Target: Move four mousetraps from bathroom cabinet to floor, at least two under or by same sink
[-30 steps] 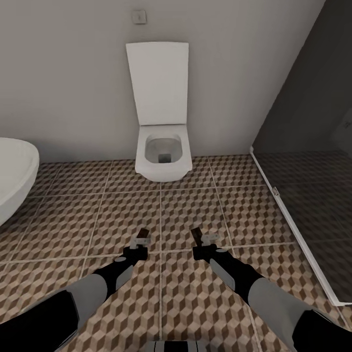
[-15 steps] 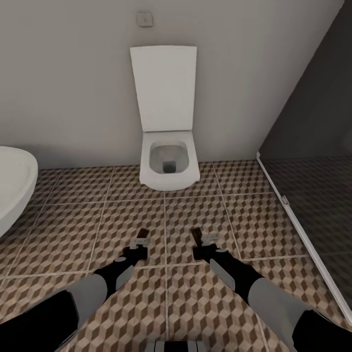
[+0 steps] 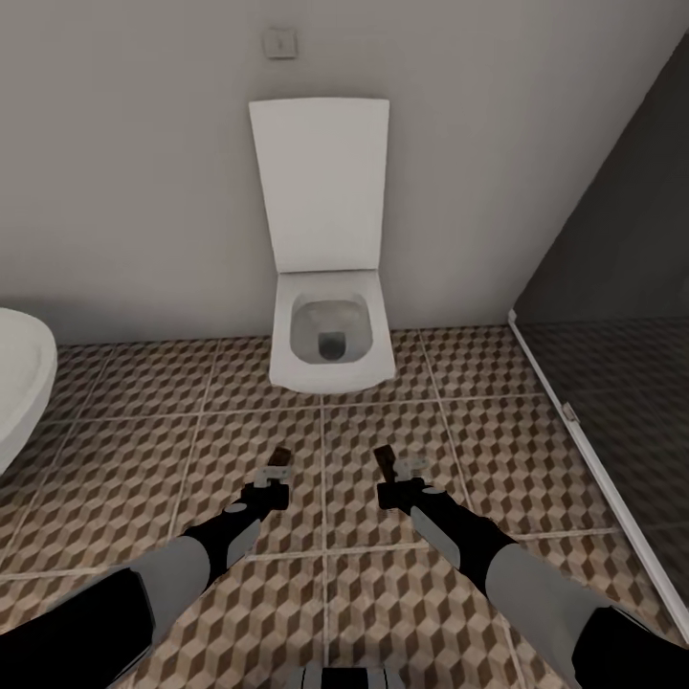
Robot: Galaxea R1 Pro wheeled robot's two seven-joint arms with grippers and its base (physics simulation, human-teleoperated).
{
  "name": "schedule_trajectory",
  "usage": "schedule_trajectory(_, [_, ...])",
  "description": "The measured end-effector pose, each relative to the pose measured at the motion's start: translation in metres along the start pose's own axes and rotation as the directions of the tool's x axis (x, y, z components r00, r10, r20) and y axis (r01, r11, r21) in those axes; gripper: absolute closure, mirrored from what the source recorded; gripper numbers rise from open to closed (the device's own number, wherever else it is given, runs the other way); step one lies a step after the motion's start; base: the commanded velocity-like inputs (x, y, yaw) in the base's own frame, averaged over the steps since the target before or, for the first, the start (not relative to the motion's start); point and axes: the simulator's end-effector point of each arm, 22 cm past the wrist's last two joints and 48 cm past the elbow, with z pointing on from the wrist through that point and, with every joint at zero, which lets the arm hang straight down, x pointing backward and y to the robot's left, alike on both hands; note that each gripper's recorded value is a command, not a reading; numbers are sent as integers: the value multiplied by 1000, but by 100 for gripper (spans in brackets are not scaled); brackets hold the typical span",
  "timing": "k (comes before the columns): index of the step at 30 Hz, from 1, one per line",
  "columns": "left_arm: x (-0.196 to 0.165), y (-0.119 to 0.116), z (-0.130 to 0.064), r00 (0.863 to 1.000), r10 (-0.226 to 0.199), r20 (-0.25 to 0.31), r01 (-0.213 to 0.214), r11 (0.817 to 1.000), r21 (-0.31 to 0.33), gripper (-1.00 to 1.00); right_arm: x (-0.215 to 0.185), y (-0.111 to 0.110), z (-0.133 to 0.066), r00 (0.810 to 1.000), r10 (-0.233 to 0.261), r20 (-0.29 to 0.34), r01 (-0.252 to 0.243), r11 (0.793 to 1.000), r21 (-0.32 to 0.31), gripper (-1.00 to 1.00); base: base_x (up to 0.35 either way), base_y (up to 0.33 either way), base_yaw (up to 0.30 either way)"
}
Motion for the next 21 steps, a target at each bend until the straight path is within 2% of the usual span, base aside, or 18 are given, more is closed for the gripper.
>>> schedule_trajectory(10, [1, 0, 0, 1000, 0, -1, 0, 1000, 0, 100, 0, 0, 0, 1000, 0, 0, 0, 1000, 0, 100, 221, 0, 0])
schedule_trajectory(21, [1, 0, 0, 1000, 0, 0, 0, 1000, 1, 100, 0, 0, 0, 1000, 0, 0, 0, 1000, 0, 100, 20, 0, 0])
